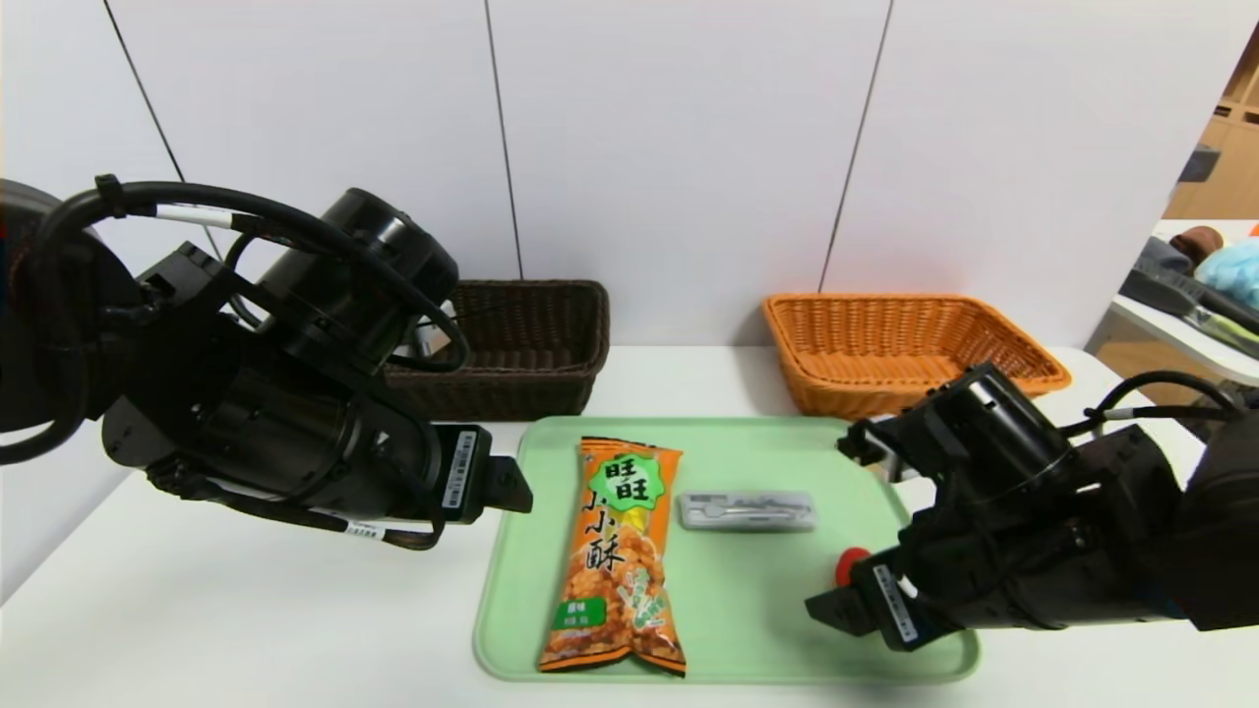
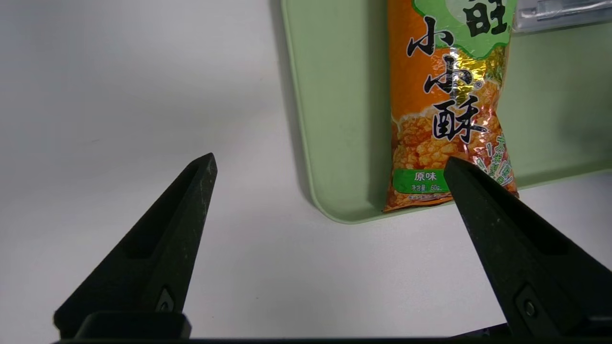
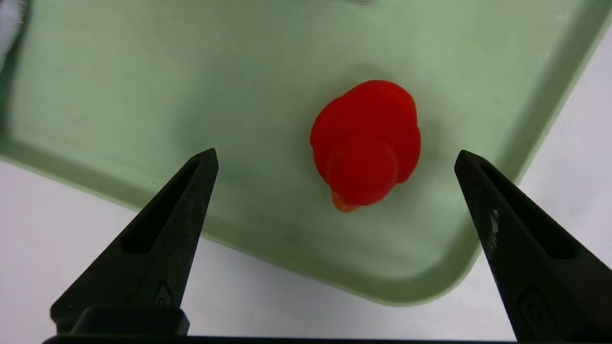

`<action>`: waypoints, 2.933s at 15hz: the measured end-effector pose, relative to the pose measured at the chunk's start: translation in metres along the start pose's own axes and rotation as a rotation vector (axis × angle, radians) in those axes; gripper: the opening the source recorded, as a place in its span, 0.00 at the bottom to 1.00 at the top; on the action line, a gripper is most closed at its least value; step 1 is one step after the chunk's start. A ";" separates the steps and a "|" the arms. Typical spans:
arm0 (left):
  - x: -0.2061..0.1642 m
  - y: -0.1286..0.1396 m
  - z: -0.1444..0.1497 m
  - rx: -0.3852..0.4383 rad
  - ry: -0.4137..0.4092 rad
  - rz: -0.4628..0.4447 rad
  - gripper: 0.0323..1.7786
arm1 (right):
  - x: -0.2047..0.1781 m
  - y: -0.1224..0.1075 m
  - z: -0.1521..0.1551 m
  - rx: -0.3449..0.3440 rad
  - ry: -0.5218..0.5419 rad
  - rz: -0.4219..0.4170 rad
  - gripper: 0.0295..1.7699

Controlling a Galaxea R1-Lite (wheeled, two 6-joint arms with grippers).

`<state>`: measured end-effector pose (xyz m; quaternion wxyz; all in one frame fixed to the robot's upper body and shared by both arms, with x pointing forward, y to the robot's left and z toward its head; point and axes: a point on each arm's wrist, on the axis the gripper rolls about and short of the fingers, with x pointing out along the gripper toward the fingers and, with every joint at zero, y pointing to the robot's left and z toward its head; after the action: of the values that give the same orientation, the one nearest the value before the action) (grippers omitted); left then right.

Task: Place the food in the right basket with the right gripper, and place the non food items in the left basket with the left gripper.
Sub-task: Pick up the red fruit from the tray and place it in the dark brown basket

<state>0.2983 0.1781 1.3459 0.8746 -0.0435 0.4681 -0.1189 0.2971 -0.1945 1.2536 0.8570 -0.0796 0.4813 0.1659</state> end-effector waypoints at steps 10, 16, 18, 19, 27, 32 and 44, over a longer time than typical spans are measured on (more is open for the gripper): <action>0.002 0.000 -0.001 -0.001 0.005 0.003 0.95 | 0.013 0.002 0.003 0.038 0.025 -0.024 0.97; 0.002 0.000 -0.001 -0.001 0.005 0.003 0.95 | 0.014 0.002 0.003 0.036 0.025 -0.024 0.97; 0.002 0.000 -0.001 -0.001 0.006 0.004 0.95 | 0.014 0.003 0.003 0.034 0.027 -0.023 0.97; 0.002 0.000 -0.001 -0.001 0.005 0.003 0.95 | 0.014 0.003 0.002 0.032 0.030 -0.023 0.97; 0.002 0.000 -0.001 -0.001 0.005 0.003 0.95 | 0.014 0.005 0.001 0.026 0.031 -0.020 0.46; 0.002 0.000 -0.001 -0.011 0.008 0.003 0.95 | 0.016 0.005 0.001 0.026 0.034 -0.020 0.34; -0.005 0.003 -0.004 -0.014 -0.001 -0.001 0.95 | -0.046 0.012 0.057 0.051 -0.318 0.076 0.30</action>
<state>0.2926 0.1826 1.3466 0.8743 -0.0500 0.4686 -0.1159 0.3161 -0.1758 1.3229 0.9172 -0.0123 0.3464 0.1963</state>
